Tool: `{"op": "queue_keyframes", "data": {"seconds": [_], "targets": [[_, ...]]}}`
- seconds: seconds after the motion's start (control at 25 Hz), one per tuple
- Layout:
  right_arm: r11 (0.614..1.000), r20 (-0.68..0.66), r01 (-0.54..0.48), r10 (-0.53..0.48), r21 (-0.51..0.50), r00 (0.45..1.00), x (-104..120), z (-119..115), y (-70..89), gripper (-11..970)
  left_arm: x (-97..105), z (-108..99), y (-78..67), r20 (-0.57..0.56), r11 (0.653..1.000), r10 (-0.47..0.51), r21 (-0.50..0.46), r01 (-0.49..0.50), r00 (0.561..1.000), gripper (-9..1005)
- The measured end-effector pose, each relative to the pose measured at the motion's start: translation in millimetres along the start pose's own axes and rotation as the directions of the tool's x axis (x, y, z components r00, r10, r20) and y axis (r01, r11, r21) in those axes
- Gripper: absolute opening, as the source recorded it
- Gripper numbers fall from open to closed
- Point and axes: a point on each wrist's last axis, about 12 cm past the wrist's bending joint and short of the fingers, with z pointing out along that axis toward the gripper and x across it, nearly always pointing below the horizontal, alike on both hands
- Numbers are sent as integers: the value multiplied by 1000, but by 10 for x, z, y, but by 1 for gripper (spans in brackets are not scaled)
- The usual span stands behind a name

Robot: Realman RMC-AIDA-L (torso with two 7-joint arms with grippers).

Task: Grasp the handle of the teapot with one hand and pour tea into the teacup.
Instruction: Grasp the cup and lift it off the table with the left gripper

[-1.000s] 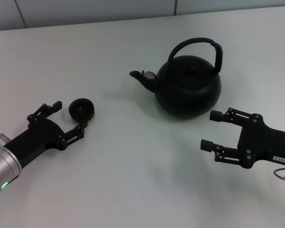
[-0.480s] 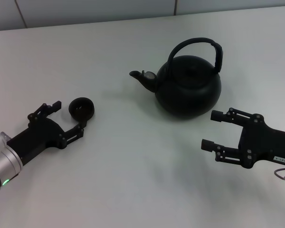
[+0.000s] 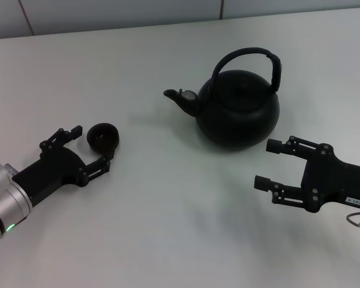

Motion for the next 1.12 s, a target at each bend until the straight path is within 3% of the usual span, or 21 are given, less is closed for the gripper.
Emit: {"op": "queue_keyframes", "data": {"seconds": [1.12], "targets": [[1000,12,11,-11,2,1000,-43,34,-44,769,-66,91,-6,-3,999,2,37,-2,1000,816]]}}
